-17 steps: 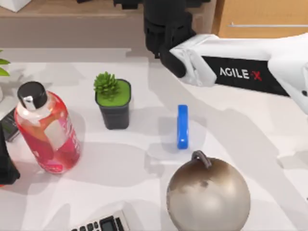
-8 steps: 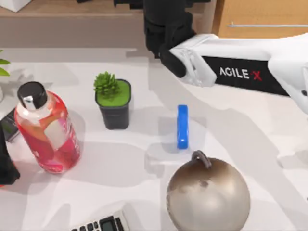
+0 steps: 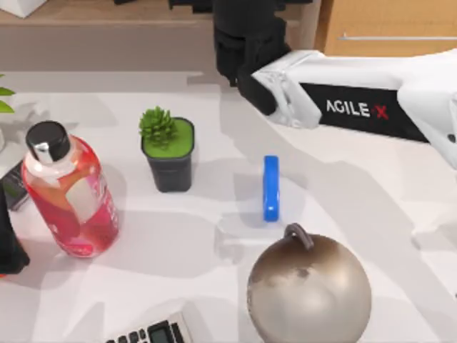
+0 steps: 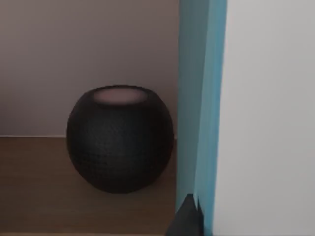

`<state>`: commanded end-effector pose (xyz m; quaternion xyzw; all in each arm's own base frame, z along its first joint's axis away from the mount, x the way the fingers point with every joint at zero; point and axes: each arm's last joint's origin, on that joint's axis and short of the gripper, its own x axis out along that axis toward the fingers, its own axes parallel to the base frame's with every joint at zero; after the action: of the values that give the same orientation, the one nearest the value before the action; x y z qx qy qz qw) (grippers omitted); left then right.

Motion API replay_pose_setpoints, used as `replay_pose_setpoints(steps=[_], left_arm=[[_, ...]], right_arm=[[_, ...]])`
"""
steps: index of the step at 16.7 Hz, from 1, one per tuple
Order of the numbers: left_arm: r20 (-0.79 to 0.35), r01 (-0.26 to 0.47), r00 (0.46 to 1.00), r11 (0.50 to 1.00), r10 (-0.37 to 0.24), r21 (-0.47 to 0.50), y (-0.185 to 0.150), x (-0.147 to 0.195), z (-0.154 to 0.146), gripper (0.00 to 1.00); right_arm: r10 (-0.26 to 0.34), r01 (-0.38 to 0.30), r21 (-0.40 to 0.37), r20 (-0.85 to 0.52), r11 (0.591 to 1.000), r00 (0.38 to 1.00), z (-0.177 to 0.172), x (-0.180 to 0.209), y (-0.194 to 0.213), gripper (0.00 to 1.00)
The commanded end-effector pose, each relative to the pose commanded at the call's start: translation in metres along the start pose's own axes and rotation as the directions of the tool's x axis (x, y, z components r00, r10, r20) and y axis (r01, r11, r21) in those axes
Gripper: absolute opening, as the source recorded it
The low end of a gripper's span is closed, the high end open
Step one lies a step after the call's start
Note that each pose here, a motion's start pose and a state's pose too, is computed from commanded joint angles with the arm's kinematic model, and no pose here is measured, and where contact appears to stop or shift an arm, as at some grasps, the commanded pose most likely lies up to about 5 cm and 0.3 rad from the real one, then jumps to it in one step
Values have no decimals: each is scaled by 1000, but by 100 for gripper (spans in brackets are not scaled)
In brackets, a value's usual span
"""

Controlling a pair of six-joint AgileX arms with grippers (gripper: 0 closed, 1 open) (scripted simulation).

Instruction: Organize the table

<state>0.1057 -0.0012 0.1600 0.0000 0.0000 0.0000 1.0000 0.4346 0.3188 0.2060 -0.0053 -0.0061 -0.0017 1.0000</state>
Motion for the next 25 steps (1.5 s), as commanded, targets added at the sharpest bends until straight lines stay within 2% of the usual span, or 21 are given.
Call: replay_pose_setpoints(steps=[9, 16, 20, 23, 25], left_arm=[[0, 0, 1000, 1000, 0, 0, 0, 0, 0, 100], [0, 0, 1000, 1000, 0, 0, 0, 0, 0, 100], [0, 0, 1000, 1000, 0, 0, 0, 0, 0, 100], [0, 0, 1000, 1000, 0, 0, 0, 0, 0, 100], [0, 0, 1000, 1000, 0, 0, 0, 0, 0, 100]], right_arm=[[1, -1, 1, 1, 1000, 1000, 16, -39, 0, 0], [1, -1, 17, 0, 1000, 1000, 17, -39, -5, 0], [58, -57, 124, -6, 991, 998, 25, -54, -26, 0], [152, -142, 242, -23, 960, 988, 28, -76, -49, 0], [233, -209, 335, -34, 919, 972, 30, -96, -67, 0]])
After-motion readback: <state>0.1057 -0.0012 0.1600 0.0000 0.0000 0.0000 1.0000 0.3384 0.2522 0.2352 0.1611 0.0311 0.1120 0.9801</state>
